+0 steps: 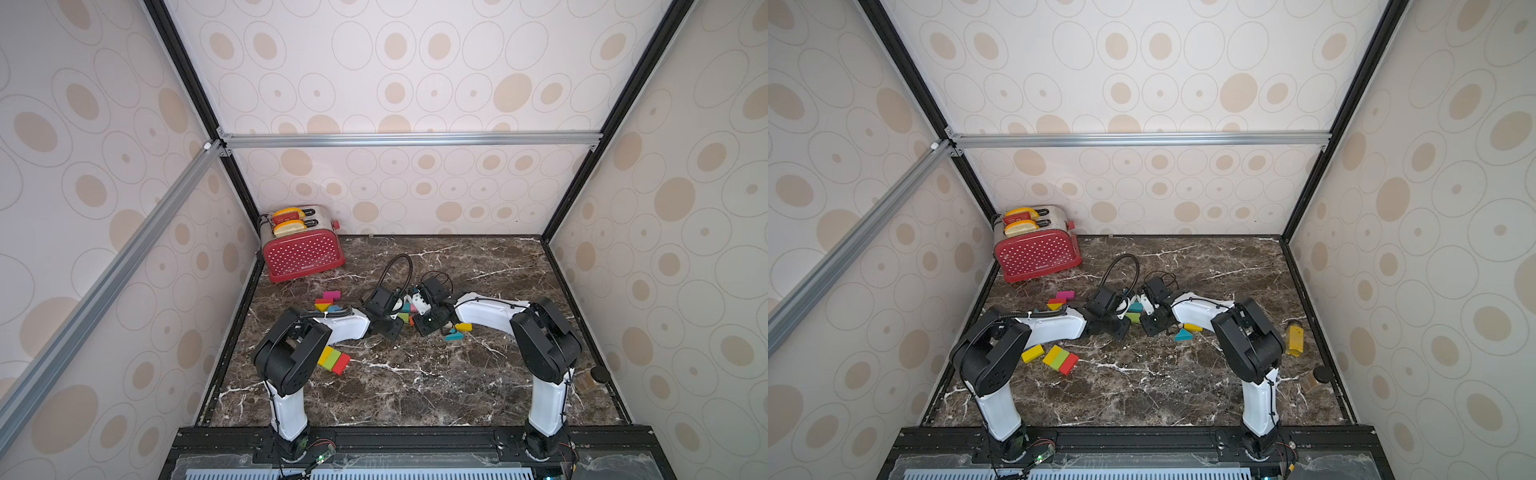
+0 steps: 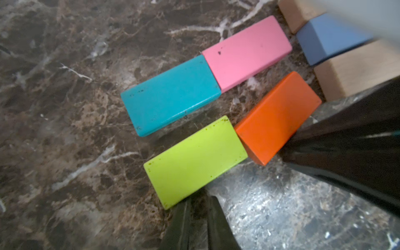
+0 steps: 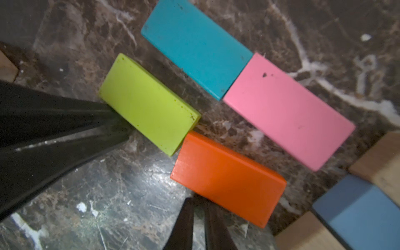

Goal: Assemble a piece of candy with building blocks
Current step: Adjust the building blocks at the center of the board.

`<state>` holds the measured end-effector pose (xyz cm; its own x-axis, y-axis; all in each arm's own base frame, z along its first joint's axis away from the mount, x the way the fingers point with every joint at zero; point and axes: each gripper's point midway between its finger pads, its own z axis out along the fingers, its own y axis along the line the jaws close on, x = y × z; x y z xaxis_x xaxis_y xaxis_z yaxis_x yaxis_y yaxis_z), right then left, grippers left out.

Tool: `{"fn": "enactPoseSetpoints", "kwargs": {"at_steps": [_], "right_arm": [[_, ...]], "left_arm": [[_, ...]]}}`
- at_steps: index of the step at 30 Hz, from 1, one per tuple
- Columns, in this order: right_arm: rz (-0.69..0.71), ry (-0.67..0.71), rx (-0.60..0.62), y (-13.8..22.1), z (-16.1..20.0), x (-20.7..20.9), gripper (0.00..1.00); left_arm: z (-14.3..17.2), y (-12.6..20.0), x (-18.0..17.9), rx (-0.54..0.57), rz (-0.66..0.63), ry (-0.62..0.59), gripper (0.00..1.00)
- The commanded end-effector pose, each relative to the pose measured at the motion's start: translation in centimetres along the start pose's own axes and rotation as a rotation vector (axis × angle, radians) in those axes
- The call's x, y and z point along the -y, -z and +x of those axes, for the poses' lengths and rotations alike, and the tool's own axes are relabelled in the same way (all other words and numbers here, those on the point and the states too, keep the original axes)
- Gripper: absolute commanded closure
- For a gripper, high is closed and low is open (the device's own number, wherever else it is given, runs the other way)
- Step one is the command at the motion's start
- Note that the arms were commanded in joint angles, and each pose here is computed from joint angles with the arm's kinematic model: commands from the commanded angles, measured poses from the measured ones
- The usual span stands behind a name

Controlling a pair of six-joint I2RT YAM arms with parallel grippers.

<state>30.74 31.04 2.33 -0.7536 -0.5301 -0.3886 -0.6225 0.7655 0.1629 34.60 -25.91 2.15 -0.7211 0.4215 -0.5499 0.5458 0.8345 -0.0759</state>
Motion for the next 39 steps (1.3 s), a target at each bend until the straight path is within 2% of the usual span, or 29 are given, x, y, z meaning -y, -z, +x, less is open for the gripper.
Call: {"fn": "enactPoseSetpoints", "kwargs": {"at_steps": [1,16,29,34,39], "right_arm": [[-0.003,-0.023,-0.009,-0.5,0.1,0.2,0.84],[-0.017,-0.050,0.002,-0.7,0.2,0.4,0.84],[-0.025,-0.075,0.015,-0.9,0.2,0.7,0.84],[-0.048,-0.075,0.056,1.0,-0.5,0.1,0.82],[-0.093,-0.060,0.127,4.3,-1.6,-1.1,0.76]], "left_arm": [[-1.1,-0.2,0.2,0.016,0.016,-0.015,0.82],[-1.3,-1.0,1.2,0.041,0.081,0.034,0.81],[-1.3,-0.6,1.3,0.052,0.085,0.038,0.80],[-1.9,1.5,1.3,0.091,0.083,0.073,0.79],[-4.0,7.1,-0.3,0.198,-0.018,0.113,0.76]]}}
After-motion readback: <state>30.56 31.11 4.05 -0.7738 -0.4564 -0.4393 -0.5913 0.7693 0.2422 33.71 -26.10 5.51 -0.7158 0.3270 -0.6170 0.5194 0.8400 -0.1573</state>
